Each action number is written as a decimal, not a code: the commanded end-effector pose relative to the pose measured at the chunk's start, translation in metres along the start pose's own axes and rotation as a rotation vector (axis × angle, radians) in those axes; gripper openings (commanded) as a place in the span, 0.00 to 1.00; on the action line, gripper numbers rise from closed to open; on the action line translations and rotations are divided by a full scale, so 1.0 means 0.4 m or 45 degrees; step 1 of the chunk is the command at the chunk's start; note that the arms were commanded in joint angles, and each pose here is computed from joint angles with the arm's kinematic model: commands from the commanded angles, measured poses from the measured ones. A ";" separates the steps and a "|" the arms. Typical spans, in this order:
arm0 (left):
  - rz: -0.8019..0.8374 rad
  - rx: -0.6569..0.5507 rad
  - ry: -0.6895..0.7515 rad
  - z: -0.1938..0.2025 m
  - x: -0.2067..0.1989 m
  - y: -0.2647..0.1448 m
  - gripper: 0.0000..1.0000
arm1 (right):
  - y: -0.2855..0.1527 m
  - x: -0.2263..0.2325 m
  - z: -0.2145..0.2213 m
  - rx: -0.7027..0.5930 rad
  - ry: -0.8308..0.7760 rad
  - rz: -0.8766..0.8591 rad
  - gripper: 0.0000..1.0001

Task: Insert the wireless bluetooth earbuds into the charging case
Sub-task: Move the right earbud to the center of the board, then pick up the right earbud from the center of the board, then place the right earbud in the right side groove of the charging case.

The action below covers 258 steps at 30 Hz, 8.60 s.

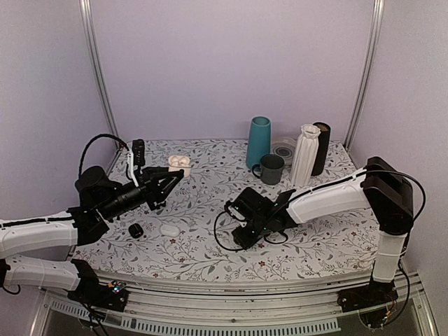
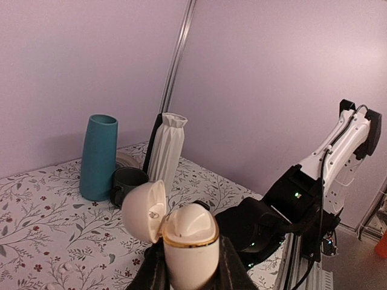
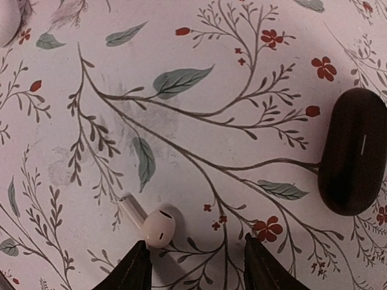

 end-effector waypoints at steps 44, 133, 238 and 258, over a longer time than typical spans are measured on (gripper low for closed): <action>-0.008 -0.069 0.027 -0.034 -0.003 -0.011 0.00 | 0.033 0.014 -0.093 0.099 0.378 -0.001 0.35; -0.002 -0.059 0.015 -0.026 0.004 -0.004 0.00 | 0.032 0.039 -0.025 0.270 0.370 0.076 0.25; 0.322 0.374 -0.317 0.119 0.063 0.144 0.00 | -0.375 0.073 -0.287 -0.556 -0.196 0.319 0.12; 0.230 0.283 -0.285 0.097 0.072 0.137 0.00 | -0.399 0.128 -0.308 -0.612 -0.120 0.008 0.16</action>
Point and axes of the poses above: each gripper's point midway between its finger pads, its own y axis out along the fingers, its own x axis along the line the jaws close on, z = x × y, the point moved 8 cm from there along -y, back along the fingers, and after that the axes turned 8 degrees about -y, right-handed, at the moved point
